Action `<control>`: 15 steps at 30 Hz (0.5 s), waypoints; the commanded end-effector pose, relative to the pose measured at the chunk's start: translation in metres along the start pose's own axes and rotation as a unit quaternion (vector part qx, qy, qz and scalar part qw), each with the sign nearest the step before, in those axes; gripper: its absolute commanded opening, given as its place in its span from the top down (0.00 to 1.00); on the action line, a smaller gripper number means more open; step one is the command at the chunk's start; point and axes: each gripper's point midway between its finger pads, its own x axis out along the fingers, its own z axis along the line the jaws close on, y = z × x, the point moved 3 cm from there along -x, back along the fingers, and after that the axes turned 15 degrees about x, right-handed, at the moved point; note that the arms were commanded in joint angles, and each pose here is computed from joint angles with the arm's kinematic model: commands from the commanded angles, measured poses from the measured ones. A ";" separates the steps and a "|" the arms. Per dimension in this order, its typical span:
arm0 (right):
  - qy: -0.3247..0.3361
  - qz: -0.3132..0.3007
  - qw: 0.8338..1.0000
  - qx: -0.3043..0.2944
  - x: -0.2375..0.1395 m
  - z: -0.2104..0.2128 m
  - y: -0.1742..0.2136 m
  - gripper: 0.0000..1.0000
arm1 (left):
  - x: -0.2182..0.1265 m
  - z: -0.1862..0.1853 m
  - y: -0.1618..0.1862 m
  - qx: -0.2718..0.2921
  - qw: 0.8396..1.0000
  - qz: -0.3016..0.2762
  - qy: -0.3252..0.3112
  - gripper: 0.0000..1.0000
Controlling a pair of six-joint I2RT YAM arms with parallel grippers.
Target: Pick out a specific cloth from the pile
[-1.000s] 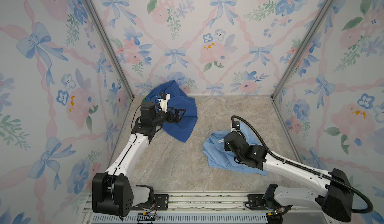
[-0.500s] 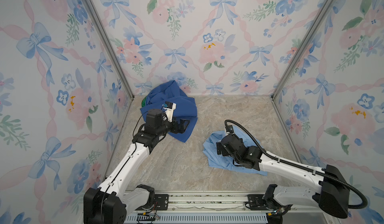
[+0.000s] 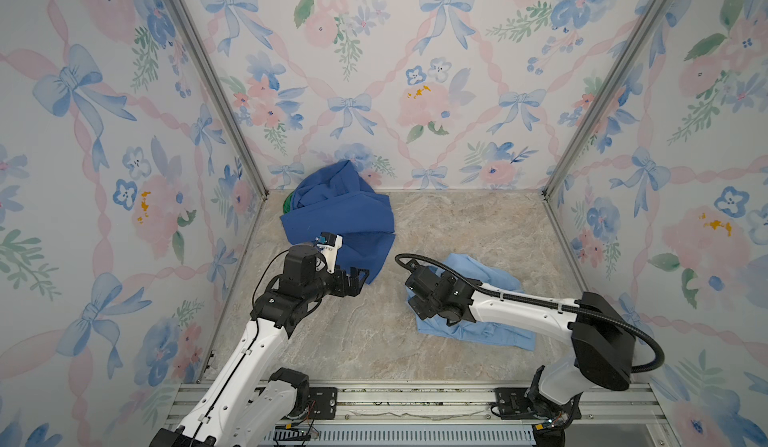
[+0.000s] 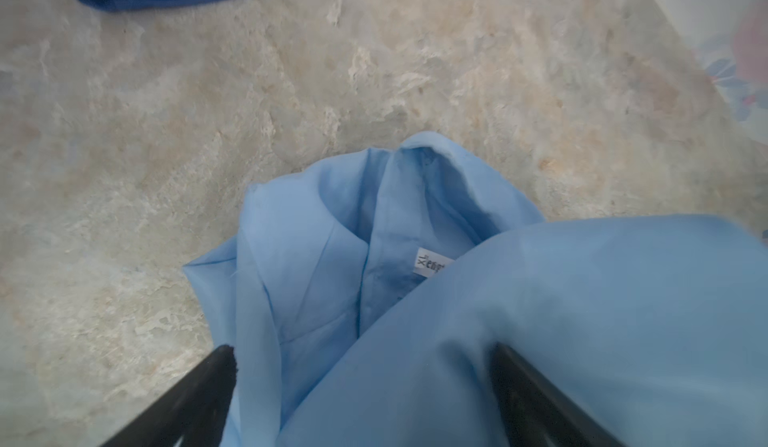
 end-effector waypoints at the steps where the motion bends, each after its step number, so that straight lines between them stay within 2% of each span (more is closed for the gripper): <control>1: -0.031 0.033 0.999 -0.001 0.019 0.012 0.008 0.03 | -0.020 -0.003 -0.009 0.017 1.000 -0.023 -0.012 0.02; 7: -0.055 0.082 0.995 0.016 0.046 0.025 0.031 0.01 | -0.019 0.000 -0.008 0.022 0.999 -0.020 -0.022 0.02; 8: -0.059 0.081 0.995 0.020 0.048 0.026 0.034 0.04 | -0.018 0.001 -0.009 0.023 0.999 -0.018 -0.024 0.02; 11: -0.079 0.088 0.992 0.047 0.054 0.025 0.035 0.28 | -0.020 0.009 -0.021 0.030 0.998 -0.026 -0.050 0.02; 14: -0.104 0.096 0.987 0.070 0.057 0.021 0.029 0.60 | -0.021 0.015 -0.037 0.057 0.995 -0.030 -0.070 0.02; 15: -0.110 0.089 0.987 0.073 0.057 0.019 0.025 0.74 | -0.021 0.016 -0.043 0.063 0.995 -0.033 -0.075 0.02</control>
